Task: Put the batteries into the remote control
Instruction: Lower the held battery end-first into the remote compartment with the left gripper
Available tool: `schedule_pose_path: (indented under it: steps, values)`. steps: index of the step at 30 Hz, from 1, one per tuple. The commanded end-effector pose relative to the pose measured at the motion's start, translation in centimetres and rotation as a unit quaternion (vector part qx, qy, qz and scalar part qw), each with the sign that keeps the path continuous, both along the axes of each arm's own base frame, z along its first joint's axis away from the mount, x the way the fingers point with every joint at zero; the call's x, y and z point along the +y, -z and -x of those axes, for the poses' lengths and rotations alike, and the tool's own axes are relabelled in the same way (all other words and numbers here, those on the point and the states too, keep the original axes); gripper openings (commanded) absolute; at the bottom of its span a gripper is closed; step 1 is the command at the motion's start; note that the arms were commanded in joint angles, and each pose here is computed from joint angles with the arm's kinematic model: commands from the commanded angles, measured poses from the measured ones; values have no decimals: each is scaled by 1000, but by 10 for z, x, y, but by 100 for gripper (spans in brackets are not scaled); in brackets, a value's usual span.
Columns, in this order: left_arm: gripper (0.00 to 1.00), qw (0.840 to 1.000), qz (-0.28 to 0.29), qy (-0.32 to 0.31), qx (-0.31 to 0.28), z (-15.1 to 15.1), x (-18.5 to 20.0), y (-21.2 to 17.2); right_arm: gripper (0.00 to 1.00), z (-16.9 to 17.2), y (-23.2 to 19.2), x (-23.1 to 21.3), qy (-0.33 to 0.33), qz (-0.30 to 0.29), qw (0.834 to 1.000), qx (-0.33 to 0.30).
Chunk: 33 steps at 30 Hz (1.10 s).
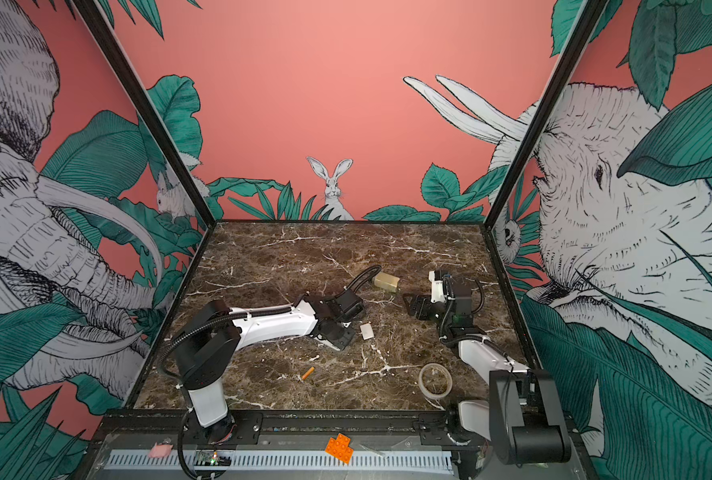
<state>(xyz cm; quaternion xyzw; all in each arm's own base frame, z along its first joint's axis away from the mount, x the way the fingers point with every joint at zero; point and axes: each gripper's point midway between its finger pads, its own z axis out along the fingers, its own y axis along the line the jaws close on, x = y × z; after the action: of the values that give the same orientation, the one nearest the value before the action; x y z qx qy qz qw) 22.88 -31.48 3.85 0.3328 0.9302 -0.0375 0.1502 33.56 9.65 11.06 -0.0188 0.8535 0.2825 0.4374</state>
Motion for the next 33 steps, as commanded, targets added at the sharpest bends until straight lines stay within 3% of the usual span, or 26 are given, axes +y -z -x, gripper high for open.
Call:
schedule_pose_path:
  steps: [1,33]
  values:
    - [11,1000,9,-15,-13,-2,7,-14,80,-8,-13,1,-2,-6,1000,-27]
    - [16,1000,7,-23,-8,0,9,-4,80,-9,-15,2,-2,-9,1000,-30]
